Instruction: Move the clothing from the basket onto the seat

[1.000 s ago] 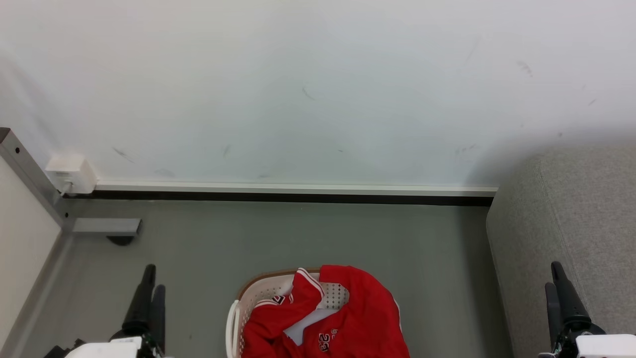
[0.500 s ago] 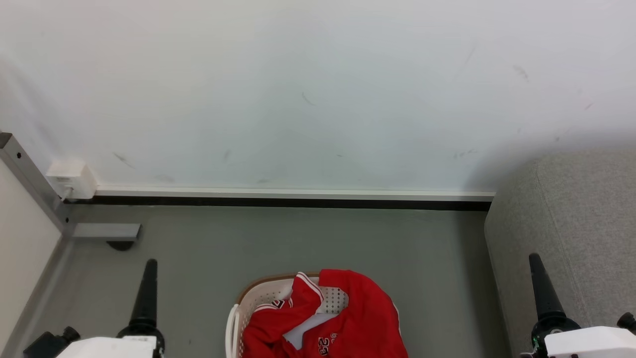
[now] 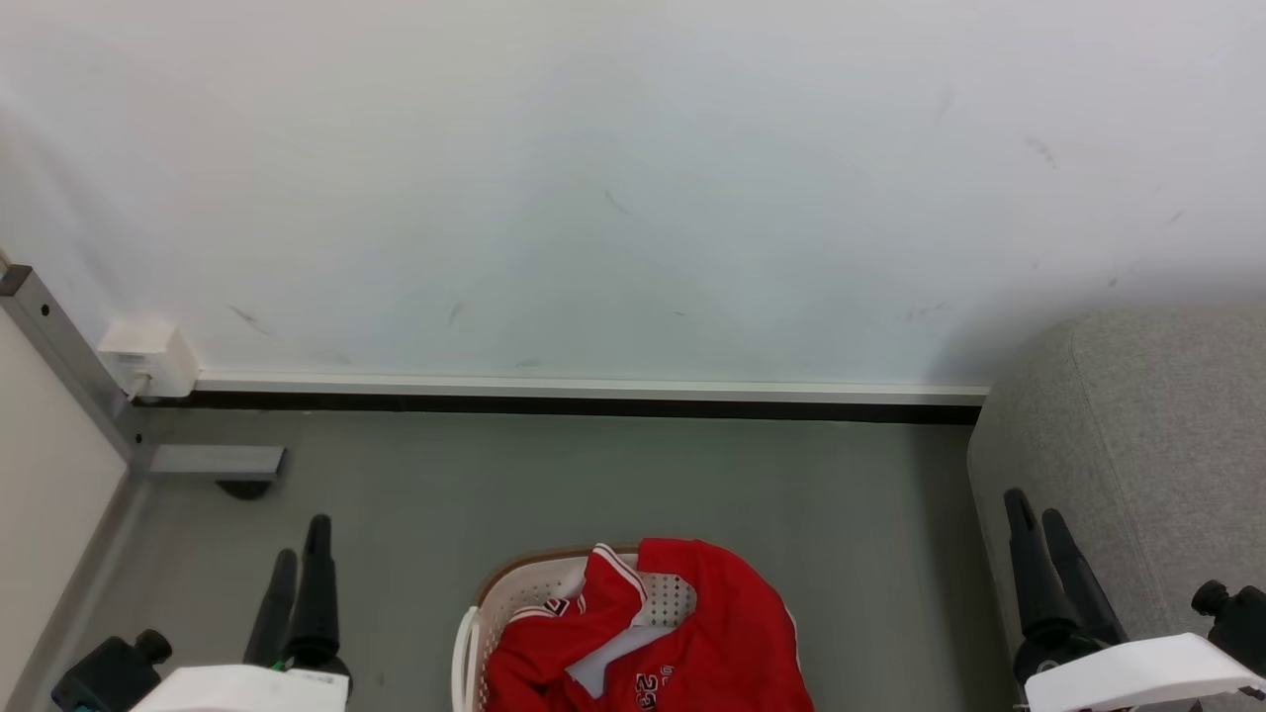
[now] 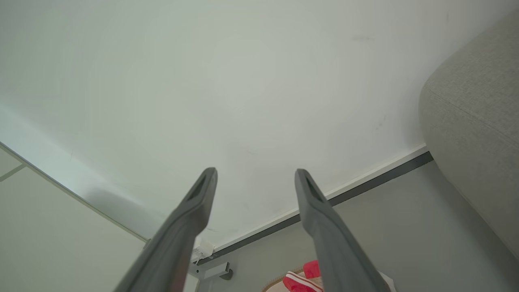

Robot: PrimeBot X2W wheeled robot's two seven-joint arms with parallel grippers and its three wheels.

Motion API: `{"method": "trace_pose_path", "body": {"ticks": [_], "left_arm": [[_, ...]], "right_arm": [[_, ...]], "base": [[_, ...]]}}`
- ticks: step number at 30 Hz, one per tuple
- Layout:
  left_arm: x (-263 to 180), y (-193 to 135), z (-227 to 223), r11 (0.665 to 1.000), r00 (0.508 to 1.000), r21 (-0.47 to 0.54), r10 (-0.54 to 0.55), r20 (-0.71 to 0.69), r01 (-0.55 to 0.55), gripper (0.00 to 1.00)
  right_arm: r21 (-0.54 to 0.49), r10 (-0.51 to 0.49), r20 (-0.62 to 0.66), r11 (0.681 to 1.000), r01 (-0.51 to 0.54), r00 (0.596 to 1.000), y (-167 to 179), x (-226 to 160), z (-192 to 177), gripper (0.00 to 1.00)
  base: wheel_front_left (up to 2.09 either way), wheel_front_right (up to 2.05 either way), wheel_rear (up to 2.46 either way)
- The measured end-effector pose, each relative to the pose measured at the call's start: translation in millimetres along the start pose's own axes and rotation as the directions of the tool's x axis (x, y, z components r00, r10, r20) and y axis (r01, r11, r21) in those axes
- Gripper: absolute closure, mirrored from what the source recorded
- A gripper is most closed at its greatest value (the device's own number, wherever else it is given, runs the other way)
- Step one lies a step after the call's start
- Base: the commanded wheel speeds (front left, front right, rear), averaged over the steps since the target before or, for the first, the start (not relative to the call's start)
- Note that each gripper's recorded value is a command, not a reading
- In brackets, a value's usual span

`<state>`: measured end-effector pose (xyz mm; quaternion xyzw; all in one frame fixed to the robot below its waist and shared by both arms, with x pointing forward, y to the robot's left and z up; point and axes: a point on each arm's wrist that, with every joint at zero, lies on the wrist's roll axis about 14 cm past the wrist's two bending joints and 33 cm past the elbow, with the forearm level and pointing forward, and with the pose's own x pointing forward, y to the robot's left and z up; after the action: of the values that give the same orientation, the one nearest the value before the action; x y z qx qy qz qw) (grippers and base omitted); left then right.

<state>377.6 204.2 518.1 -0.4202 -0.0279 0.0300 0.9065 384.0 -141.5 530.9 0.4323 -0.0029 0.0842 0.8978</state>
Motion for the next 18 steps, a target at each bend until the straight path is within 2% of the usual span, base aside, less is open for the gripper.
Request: {"method": "trace_pose_path", "body": {"ticks": [7, 18], "left_arm": [[-1.8, -2.2, -1.1, 0.993, 1.000, 0.114, -0.006, 0.002, 0.006, 0.00], [-4.0, -7.0, -0.4, 0.963, 0.999, 0.268, -0.027, 0.017, 0.022, 0.00]], "right_arm": [[-0.116, 0.033, -0.016, 0.993, -0.035, 0.999, 9.3, 0.6, -6.0, 0.00], [-0.251, 0.077, -0.025, 0.965, -0.081, 0.997, 20.3, -0.8, -10.6, 0.00]], "base": [[0.00, 0.00, 0.00], [0.00, 0.00, 0.00]]}}
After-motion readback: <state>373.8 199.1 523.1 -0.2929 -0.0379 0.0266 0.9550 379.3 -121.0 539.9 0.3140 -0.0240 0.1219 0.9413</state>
